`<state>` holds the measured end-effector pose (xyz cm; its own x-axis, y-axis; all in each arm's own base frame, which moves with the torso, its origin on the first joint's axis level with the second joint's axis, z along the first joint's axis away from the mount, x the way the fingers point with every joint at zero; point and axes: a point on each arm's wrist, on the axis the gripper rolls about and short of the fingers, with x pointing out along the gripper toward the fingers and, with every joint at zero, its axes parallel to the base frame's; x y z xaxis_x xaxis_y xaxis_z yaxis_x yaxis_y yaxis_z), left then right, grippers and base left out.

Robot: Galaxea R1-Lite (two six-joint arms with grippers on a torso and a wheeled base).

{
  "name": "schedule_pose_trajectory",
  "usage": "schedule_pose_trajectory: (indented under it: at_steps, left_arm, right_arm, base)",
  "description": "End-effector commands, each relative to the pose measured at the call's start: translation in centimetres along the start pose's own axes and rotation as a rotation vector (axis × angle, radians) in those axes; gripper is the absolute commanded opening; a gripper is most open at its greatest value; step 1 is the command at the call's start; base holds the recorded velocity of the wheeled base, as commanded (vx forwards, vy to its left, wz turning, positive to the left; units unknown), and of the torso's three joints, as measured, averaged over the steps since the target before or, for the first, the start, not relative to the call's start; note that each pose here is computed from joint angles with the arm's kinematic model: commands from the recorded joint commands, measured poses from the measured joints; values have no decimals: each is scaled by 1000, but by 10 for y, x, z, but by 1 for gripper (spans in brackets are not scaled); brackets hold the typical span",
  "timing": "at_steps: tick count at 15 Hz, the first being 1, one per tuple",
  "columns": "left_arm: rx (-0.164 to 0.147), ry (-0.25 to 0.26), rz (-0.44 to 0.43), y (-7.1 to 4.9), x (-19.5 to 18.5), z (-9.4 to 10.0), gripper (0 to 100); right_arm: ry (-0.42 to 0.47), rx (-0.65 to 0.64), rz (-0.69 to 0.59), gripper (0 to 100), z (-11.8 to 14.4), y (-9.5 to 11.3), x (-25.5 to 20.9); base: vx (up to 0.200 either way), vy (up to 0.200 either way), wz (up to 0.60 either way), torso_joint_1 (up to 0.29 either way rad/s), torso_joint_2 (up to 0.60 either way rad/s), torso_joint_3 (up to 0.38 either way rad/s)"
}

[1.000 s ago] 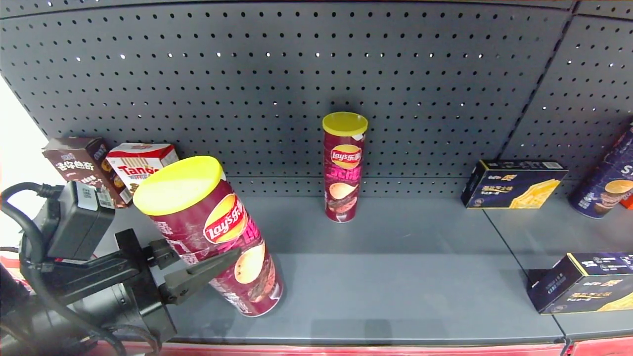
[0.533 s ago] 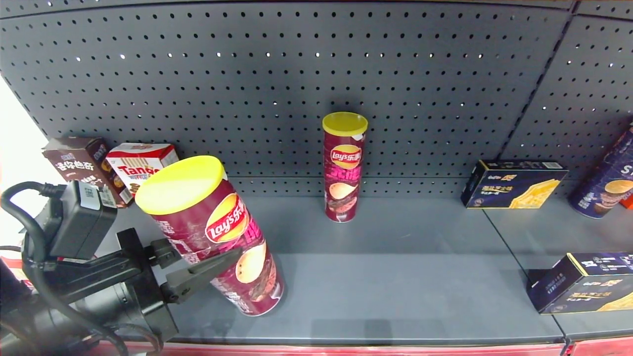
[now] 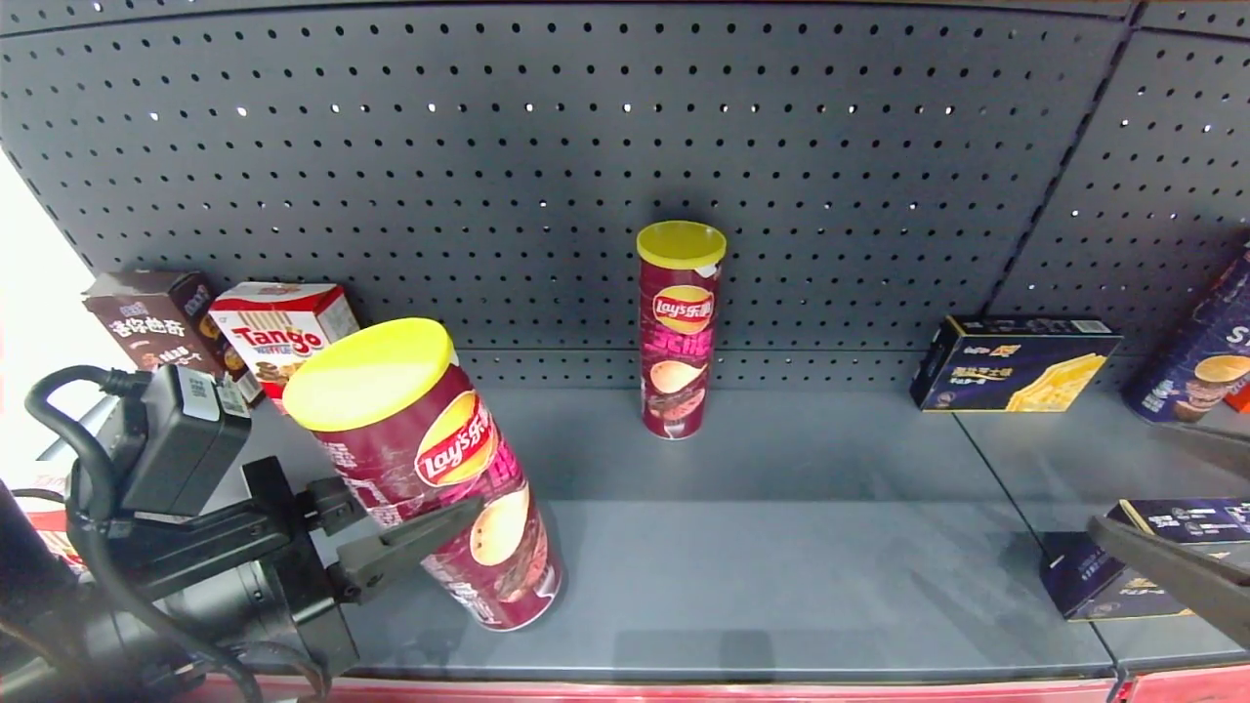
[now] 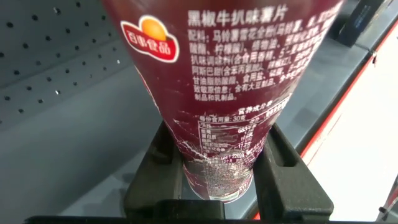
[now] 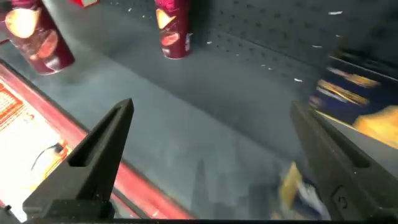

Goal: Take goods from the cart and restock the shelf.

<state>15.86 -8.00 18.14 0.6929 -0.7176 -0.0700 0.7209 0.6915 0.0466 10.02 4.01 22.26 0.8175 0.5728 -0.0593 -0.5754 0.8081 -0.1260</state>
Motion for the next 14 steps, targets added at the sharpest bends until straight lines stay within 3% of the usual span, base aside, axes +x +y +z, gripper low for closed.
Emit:
schedule_pose_trajectory:
  at_steps: [1,4,9,14]
  left_arm:
    - [-3,4,2,0,0,-1,0]
    - [-7,7,14,3,0,-2,0]
    - [-8,10,16,3,0,-2,0]
    - [-12,21,12,4,4,-4,0]
  right_arm:
    - [79,28,109,100,-6,-9,60]
    - [94,37,171,100,-3,-14,89]
    - [82,59,129,100,-8,-24,124]
    - [-48,33,193,100,-9,-34,172]
  base:
    - [0,0,0,0,0,0]
    - [0,0,0,0,0,0]
    - [0,0,0,0,0,0]
    - [0,0,0,0,0,0]
